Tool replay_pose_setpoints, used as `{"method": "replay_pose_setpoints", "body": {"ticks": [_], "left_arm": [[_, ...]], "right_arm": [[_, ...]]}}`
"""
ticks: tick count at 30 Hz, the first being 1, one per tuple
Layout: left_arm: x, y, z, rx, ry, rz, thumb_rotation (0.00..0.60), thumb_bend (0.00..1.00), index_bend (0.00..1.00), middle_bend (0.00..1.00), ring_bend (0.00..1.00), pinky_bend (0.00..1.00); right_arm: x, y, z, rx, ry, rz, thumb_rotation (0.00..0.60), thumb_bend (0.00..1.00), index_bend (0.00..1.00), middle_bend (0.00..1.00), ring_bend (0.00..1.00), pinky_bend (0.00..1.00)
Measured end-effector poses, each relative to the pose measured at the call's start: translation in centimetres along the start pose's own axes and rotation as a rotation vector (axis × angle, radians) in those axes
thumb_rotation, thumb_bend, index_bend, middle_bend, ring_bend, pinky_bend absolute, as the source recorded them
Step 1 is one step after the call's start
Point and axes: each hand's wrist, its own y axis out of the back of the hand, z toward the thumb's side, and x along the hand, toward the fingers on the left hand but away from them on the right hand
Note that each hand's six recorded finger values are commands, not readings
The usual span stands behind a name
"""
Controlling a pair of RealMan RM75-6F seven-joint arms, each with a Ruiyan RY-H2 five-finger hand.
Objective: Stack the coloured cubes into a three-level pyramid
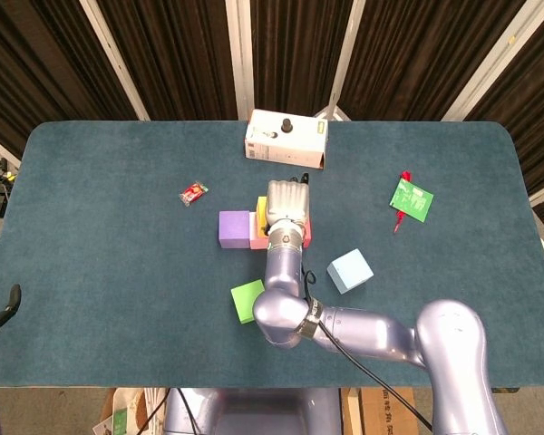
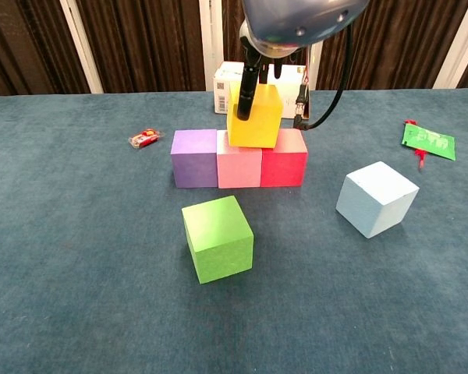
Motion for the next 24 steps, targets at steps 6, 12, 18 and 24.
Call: {"method": "replay_pose_setpoints", "body": {"ticks": [6,12,18,24], "left_arm": [[-0.01,-0.04,0.03,0.001,-0.001,-0.002,0.6,0.41,0.05,0.0,0.0,0.0],[-0.01,-0.06,0.03,0.002,0.001,-0.001,0.6,0.41,0.05,0.0,0.0,0.0],[-0.03,-0.13,0.06,0.004,0.002,-0.003,0.6,0.41,0.05,0.0,0.0,0.0],[-0.03,-0.14,0.06,0.005,0.003,-0.003,0.6,0.41,0.05,0.0,0.0,0.0]], "right_arm": [[-0.01,-0.06,-0.17,0.002,-0.003,0.003,0.6,0.3,0.47,0.41,0.19,0.0],[-0.06,-0.33,-0.35,0.004,-0.003,0.012,0.6,0.29,0.47,0.41,0.19,0.0],[0.0,-0.37,-0.29,0.002,0.002,0.01,0.6,0.29,0.47,0.4,0.19,0.0],[-0.02,-0.33,-0.29,0.0,0.002,0.007,0.6,0.29,0.45,0.38,0.19,0.0]]}}
